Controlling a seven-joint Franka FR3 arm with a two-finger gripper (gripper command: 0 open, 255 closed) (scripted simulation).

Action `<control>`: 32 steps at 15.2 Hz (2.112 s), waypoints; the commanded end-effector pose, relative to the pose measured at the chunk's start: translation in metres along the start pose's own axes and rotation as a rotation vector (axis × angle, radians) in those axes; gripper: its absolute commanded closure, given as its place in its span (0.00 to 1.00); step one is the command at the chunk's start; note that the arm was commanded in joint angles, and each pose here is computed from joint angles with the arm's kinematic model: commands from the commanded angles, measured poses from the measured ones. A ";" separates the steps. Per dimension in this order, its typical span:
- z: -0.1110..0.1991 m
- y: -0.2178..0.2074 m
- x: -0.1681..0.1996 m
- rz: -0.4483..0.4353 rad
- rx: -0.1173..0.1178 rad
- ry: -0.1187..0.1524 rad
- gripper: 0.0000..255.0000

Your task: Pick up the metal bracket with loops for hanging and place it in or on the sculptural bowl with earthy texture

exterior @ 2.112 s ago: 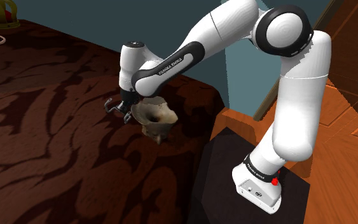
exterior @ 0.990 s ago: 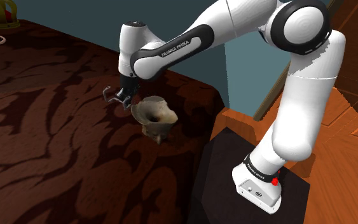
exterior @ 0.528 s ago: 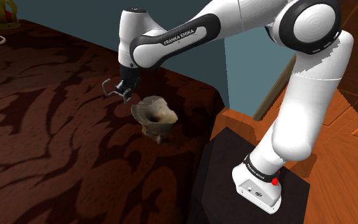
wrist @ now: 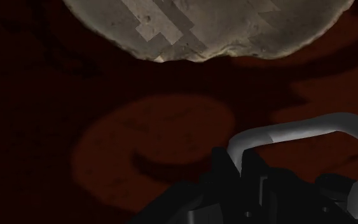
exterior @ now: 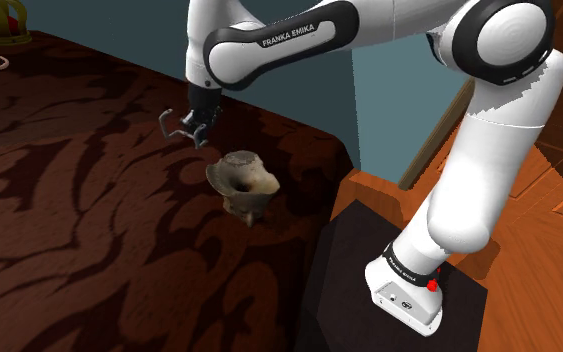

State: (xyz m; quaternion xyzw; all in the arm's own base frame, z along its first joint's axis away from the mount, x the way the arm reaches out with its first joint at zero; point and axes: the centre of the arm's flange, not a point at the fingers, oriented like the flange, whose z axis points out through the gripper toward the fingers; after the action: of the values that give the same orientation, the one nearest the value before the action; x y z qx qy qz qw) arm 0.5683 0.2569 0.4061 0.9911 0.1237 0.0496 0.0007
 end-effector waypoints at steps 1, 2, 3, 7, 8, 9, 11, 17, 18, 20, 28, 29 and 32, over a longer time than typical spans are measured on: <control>-0.010 -0.001 0.001 0.000 0.000 0.000 1.00; -0.015 0.000 0.001 0.000 0.000 0.000 1.00; -0.021 0.000 0.002 0.000 0.000 0.000 1.00; -0.042 0.000 0.004 0.000 0.000 0.000 1.00; -0.047 0.000 0.004 0.000 0.000 0.000 1.00; -0.052 0.000 0.005 0.000 0.000 0.000 1.00; -0.063 0.000 0.006 0.000 0.000 0.000 1.00; -0.067 0.007 -0.046 0.000 0.000 0.000 1.00; -0.067 0.008 -0.059 0.000 0.000 0.000 1.00; -0.067 0.011 -0.085 0.000 0.000 0.000 1.00; -0.055 0.021 -0.171 0.000 0.000 0.000 1.00; -0.049 0.021 -0.172 0.000 0.000 0.000 1.00; -0.034 0.021 -0.173 0.000 0.000 0.000 1.00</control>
State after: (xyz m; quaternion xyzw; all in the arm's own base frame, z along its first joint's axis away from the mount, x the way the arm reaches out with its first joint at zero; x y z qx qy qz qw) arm 0.4040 0.1945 0.4275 0.9911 0.1237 0.0492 0.0008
